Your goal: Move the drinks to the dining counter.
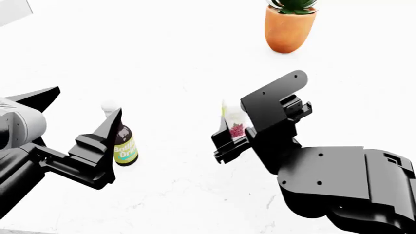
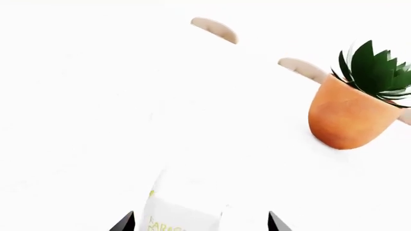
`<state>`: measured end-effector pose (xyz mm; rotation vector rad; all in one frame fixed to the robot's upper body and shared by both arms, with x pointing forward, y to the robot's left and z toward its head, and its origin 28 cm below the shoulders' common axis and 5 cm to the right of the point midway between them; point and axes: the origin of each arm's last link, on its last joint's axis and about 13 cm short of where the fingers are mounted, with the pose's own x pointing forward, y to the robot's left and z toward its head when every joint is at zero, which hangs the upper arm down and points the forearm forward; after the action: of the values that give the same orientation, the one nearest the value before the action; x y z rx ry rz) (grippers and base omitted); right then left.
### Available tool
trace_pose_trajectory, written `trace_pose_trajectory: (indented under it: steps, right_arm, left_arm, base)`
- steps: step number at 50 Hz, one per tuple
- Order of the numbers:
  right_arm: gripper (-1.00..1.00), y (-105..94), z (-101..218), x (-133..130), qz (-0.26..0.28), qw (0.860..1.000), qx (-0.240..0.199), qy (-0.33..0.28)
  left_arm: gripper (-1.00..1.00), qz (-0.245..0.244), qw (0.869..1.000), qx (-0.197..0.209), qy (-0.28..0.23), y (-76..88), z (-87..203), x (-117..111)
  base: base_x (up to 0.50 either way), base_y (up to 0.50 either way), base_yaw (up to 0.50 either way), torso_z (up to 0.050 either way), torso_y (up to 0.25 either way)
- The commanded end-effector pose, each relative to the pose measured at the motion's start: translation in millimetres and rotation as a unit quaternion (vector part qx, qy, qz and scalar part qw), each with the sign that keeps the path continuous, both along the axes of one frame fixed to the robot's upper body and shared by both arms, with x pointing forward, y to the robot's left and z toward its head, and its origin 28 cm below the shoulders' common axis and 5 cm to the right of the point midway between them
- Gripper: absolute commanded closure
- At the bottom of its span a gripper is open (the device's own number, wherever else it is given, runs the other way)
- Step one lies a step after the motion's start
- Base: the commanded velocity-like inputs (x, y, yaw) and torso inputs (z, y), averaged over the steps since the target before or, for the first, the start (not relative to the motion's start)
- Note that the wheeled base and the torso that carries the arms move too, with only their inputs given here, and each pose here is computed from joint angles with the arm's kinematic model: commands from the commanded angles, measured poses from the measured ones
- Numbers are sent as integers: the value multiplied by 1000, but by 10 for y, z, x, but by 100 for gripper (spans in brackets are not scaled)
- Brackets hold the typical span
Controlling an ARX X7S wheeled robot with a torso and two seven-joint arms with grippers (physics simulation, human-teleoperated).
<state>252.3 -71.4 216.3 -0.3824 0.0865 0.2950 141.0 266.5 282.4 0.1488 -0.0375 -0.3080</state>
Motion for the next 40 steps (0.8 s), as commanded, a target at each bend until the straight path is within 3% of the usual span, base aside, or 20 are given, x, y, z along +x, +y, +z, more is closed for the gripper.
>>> trace_pose_trajectory:
  steps: [1,4,8,10,15,17,18,22,23,25,26,27,28,29,31,32,34,35,37,40]
  right_arm:
    - [-100,-17,44,-34,-7,1000,-4,-12]
    - [-100,-24,98,-69,-10,1000,5,-19]
    - [-100,-47,277,-167,-21,998,54,-31]
    - [-100,-53,339,-216,-41,997,26,-66]
    - [-100,-22,468,-367,-30,995,42,-85]
    - [-100,-10,498,-373,-57,995,25,-74]
    - [-100,0,514,-390,-37,996,35,-69]
    - [-100,57,580,-463,-67,995,-9,-79]
    - [-100,68,638,-520,-78,992,13,-102]
    - [-100,67,683,-576,-101,988,12,-114]
    - [-100,75,686,-591,-80,991,10,-108]
    - [-100,74,669,-594,-81,991,-10,-103]
    - [-100,72,643,-606,-74,987,-31,-138]
    - [-100,66,648,-622,-69,990,-14,-124]
    - [-100,62,649,-628,-90,985,-44,-140]
    - [-100,52,692,-651,-98,978,-10,-185]
    - [-100,43,697,-625,-121,973,-32,-196]
    - [-100,44,713,-633,-121,971,-11,-206]
    - [-100,47,693,-616,-138,970,-44,-193]
    - [-100,41,699,-620,-138,972,-39,-188]
  left_arm:
    - [-100,-1,1000,1,0,-3,3,3]
    - [-100,-2,1000,1,0,-5,6,0]
    - [-100,0,1000,1,-2,0,18,-9]
    - [-100,-1,1000,-1,-2,-1,21,-11]
    - [-100,-3,1000,-1,-5,-4,40,-31]
    - [-100,-3,1000,0,-5,-5,43,-37]
    - [-100,-3,1000,0,-6,-5,44,-39]
    - [-100,-4,1000,-4,-7,-7,29,-48]
    - [-100,-4,1000,-4,-10,-9,36,-66]
    - [-100,-6,1000,-4,-15,-15,47,-96]
    - [-100,-6,1000,-4,-16,-16,46,-102]
    - [-100,-6,1000,-4,-16,-15,44,-105]
    - [-100,-6,1000,-6,-16,-14,43,-106]
    - [-100,-4,1000,-7,-17,-9,37,-109]
    - [-100,-2,1000,-9,-18,-3,37,-111]
    - [-100,-1,1000,-8,-20,-1,40,-114]
    - [-100,1,1000,-8,-20,0,39,-111]
    - [-100,0,1000,-8,-20,-1,36,-109]
    - [-100,0,1000,-8,-19,-3,27,-103]
    - [-100,1,1000,-8,-18,1,17,-96]
  base:
    - [0,0,0,0,0]
    - [0,0,0,0,0]
    - [0,0,0,0,0]
    - [0,0,0,0,0]
    - [0,0,0,0,0]
    - [0,0,0,0,0]
    - [0,0,0,0,0]
    - [0,0,0,0,0]
    - [0,0,0,0,0]
    - [0,0,0,0,0]
    - [0,0,0,0,0]
    - [0,0,0,0,0]
    - [0,0,0,0,0]
    - [0,0,0,0,0]
    - [0,0,0,0,0]
    - [0,0,0,0,0]
    - [0,0,0,0,0]
    - [0,0,0,0,0]
    - [197,16,0,0,0]
    - [483,38,0,0,0]
